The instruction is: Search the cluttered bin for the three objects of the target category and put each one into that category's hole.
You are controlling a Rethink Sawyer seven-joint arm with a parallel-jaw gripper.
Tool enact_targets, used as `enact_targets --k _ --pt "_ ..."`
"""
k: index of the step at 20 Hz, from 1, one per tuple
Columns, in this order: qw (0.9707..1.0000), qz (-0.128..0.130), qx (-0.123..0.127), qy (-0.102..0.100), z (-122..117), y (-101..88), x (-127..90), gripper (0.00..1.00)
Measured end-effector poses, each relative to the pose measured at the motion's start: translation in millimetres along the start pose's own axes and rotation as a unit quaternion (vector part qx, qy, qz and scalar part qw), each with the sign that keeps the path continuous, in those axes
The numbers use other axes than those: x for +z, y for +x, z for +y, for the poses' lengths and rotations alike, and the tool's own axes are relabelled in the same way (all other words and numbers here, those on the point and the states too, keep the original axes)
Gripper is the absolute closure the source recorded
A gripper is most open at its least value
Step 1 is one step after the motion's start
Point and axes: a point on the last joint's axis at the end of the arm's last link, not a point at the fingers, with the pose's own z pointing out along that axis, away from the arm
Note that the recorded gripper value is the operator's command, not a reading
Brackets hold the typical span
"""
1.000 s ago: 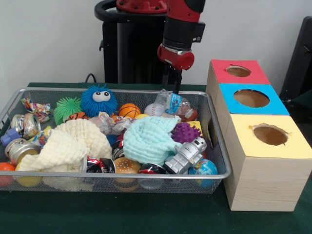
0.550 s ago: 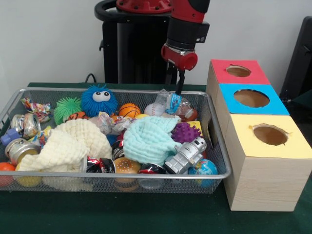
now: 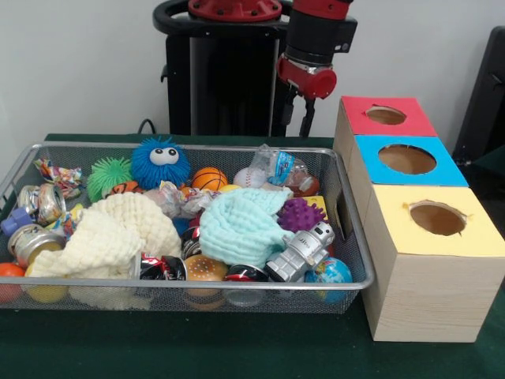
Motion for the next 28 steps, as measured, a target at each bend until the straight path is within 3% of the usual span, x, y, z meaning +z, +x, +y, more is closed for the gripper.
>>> enact_targets --k 17,28 --pt "0.9993 0.0 0.038 0.002 -0.9 -35.3 -0.1 0.0" --pt "0.999 0.009 0.043 0.013 -1.9 -37.0 16.8 0.0"
